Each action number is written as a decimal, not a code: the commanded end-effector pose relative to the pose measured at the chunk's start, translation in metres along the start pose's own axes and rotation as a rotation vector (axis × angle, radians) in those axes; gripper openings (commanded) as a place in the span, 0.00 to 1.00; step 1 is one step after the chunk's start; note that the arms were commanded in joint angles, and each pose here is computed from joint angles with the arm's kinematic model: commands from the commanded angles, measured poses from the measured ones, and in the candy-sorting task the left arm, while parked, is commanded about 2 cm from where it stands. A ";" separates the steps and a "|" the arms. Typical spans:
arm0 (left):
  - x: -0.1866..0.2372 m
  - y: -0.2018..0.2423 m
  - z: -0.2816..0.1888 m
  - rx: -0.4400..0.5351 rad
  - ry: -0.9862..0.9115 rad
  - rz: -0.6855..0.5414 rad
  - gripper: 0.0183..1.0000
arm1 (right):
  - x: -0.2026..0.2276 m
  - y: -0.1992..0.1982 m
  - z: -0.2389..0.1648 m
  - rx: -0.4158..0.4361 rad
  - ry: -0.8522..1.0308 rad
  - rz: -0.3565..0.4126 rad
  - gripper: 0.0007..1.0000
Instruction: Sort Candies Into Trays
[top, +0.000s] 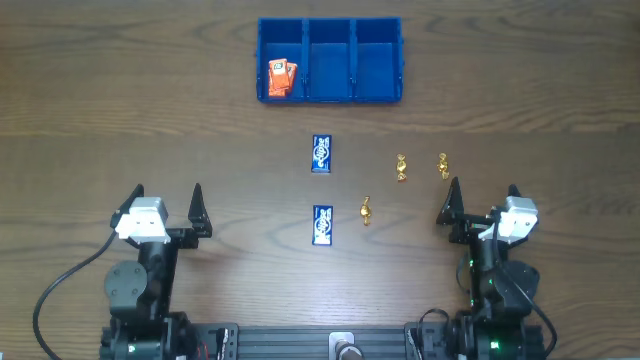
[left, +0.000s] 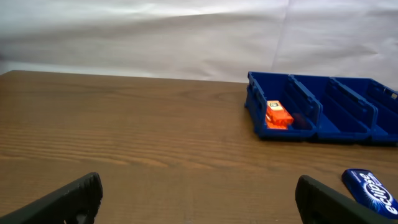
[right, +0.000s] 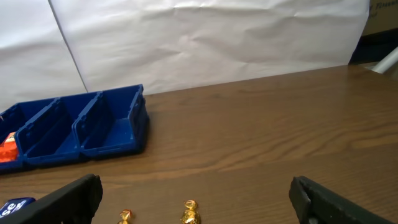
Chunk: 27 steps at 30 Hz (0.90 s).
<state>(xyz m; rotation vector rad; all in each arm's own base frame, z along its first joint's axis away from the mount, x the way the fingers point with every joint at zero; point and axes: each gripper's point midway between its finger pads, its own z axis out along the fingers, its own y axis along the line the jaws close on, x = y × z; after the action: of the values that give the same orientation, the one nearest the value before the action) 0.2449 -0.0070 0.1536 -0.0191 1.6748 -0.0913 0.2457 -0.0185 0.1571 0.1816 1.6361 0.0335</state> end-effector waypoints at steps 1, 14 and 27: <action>0.016 -0.004 0.001 0.024 0.047 0.006 1.00 | 0.001 -0.002 0.000 0.007 0.003 -0.010 1.00; 0.016 -0.004 0.001 0.024 0.047 0.006 1.00 | -0.002 -0.002 0.000 0.006 -0.006 -0.010 1.00; 0.016 -0.004 0.001 0.024 0.047 0.006 1.00 | -0.014 0.005 -0.002 -0.024 -0.021 0.059 1.00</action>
<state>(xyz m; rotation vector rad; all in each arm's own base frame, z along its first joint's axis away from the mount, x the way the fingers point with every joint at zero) 0.2449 -0.0070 0.1538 -0.0190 1.6744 -0.0913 0.2459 -0.0172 0.1577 0.1766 1.6341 0.0413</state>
